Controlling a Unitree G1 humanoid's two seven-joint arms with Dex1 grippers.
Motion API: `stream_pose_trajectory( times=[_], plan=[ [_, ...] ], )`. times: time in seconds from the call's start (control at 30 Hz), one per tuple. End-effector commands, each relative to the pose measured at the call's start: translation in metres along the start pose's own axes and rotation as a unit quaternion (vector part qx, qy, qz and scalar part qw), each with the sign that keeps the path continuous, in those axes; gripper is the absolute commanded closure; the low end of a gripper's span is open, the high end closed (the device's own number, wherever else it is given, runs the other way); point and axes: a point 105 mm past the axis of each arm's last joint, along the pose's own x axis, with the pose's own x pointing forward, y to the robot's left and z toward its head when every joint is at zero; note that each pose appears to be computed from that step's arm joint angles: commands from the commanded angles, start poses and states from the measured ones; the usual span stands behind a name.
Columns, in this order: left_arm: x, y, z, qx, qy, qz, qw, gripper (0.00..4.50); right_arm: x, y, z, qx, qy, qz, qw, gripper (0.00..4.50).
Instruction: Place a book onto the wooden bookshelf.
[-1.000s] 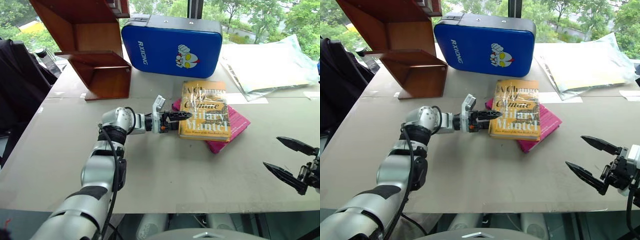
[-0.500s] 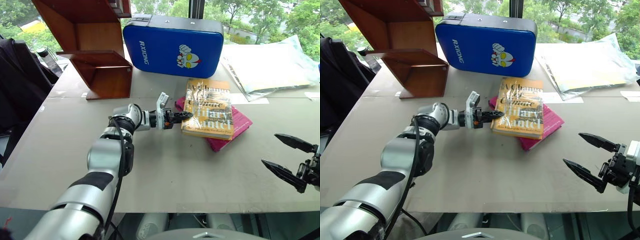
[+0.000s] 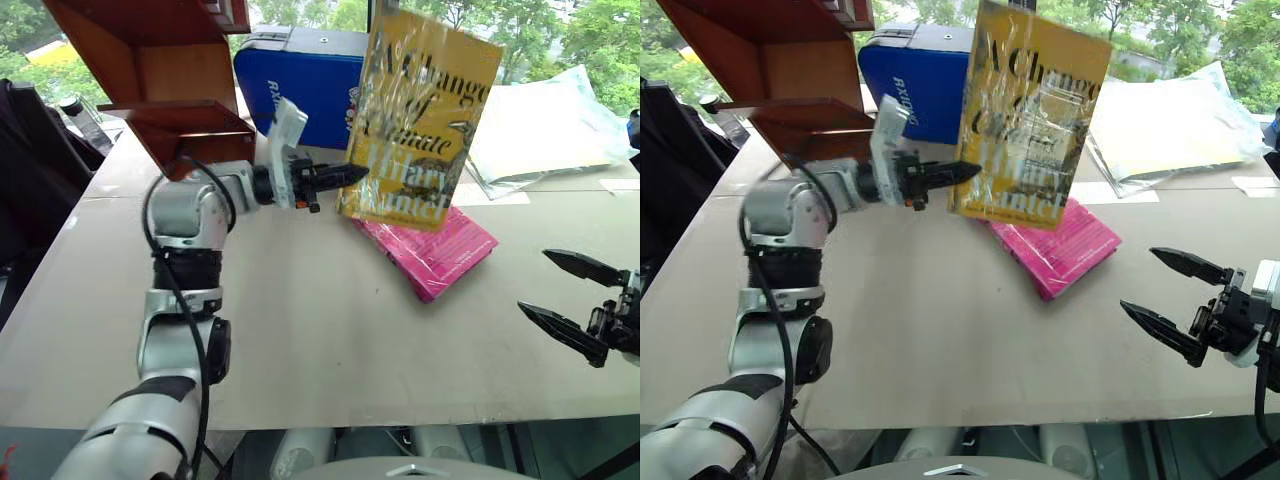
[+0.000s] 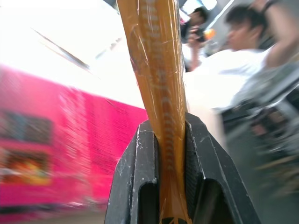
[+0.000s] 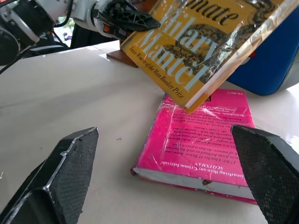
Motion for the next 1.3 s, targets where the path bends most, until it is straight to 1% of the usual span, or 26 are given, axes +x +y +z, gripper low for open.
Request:
stream_pose_trajectory(
  times=[0.03, 0.07, 0.1, 0.13, 0.17, 0.2, 0.23, 0.3, 0.37, 0.4, 0.43, 0.5, 0.6, 0.7, 0.83, 0.93, 1.07, 1.17, 1.3],
  plan=[
    [-0.012, -0.019, 0.057, 0.314, -0.004, 0.057, 0.948, 4.41, 0.009, -0.007, 0.014, -0.003, -0.038, 0.009, 0.999, 0.00],
    [-0.019, -0.017, 0.063, 0.407, 0.034, 0.084, 0.909, 4.41, 0.013, -0.010, 0.019, -0.002, -0.050, 0.013, 0.999, 0.00],
    [-0.026, -0.010, 0.067, 0.497, 0.090, 0.115, 0.855, 4.41, 0.017, -0.013, 0.023, 0.000, -0.062, 0.016, 0.998, 0.00],
    [-0.036, -0.002, 0.075, 0.576, 0.138, 0.148, 0.792, 4.41, 0.021, -0.017, 0.028, 0.003, -0.076, 0.019, 0.997, 0.00],
    [-0.044, 0.004, 0.086, 0.613, 0.157, 0.175, 0.754, 4.41, 0.024, -0.020, 0.032, 0.006, -0.087, 0.020, 0.996, 0.00],
    [-0.053, 0.010, 0.099, 0.640, 0.164, 0.206, 0.722, 4.41, 0.028, -0.023, 0.036, 0.008, -0.099, 0.023, 0.995, 0.00],
    [-0.063, 0.014, 0.112, 0.658, 0.172, 0.232, 0.695, 4.41, 0.032, -0.026, 0.040, 0.012, -0.111, 0.027, 0.993, 0.00],
    [-0.085, 0.022, 0.127, 0.684, 0.202, 0.270, 0.647, 4.41, 0.041, -0.030, 0.048, 0.017, -0.128, 0.038, 0.991, 0.00],
    [-0.112, 0.034, 0.129, 0.691, 0.256, 0.294, 0.609, 4.41, 0.049, -0.033, 0.054, 0.023, -0.137, 0.051, 0.989, 0.00],
    [-0.130, 0.041, 0.131, 0.689, 0.283, 0.311, 0.590, 4.41, 0.055, -0.033, 0.059, 0.030, -0.143, 0.065, 0.987, 0.00],
    [-0.146, 0.047, 0.132, 0.685, 0.305, 0.326, 0.576, 4.41, 0.060, -0.033, 0.063, 0.034, -0.150, 0.078, 0.985, 0.00],
    [-0.165, 0.054, 0.135, 0.681, 0.329, 0.344, 0.556, 4.41, 0.068, -0.032, 0.072, 0.037, -0.161, 0.093, 0.982, 0.00],
    [-0.188, 0.061, 0.136, 0.669, 0.360, 0.366, 0.537, 4.41, 0.079, -0.025, 0.087, 0.073, -0.189, 0.129, 0.971, 0.00],
    [-0.199, 0.065, 0.135, 0.659, 0.376, 0.380, 0.529, 4.41, 0.087, -0.016, 0.101, 0.103, -0.207, 0.162, 0.959, 0.00],
    [-0.208, 0.071, 0.129, 0.649, 0.397, 0.384, 0.523, 4.41, 0.094, -0.016, 0.110, 0.121, -0.215, 0.160, 0.956, 0.00],
    [-0.215, 0.078, 0.124, 0.637, 0.410, 0.386, 0.527, 4.41, 0.094, -0.019, 0.107, 0.124, -0.203, 0.146, 0.960, 0.00],
    [-0.220, 0.089, 0.115, 0.620, 0.415, 0.386, 0.543, 4.41, 0.097, -0.024, 0.105, 0.114, -0.195, 0.116, 0.967, 0.00],
    [-0.220, 0.097, 0.105, 0.595, 0.411, 0.382, 0.576, 4.41, 0.098, -0.026, 0.104, 0.103, -0.186, 0.103, 0.972, 0.00],
    [-0.220, 0.103, 0.089, 0.568, 0.435, 0.365, 0.596, 4.41, 0.102, -0.032, 0.101, 0.089, -0.167, 0.069, 0.979, 0.00]
  ],
)
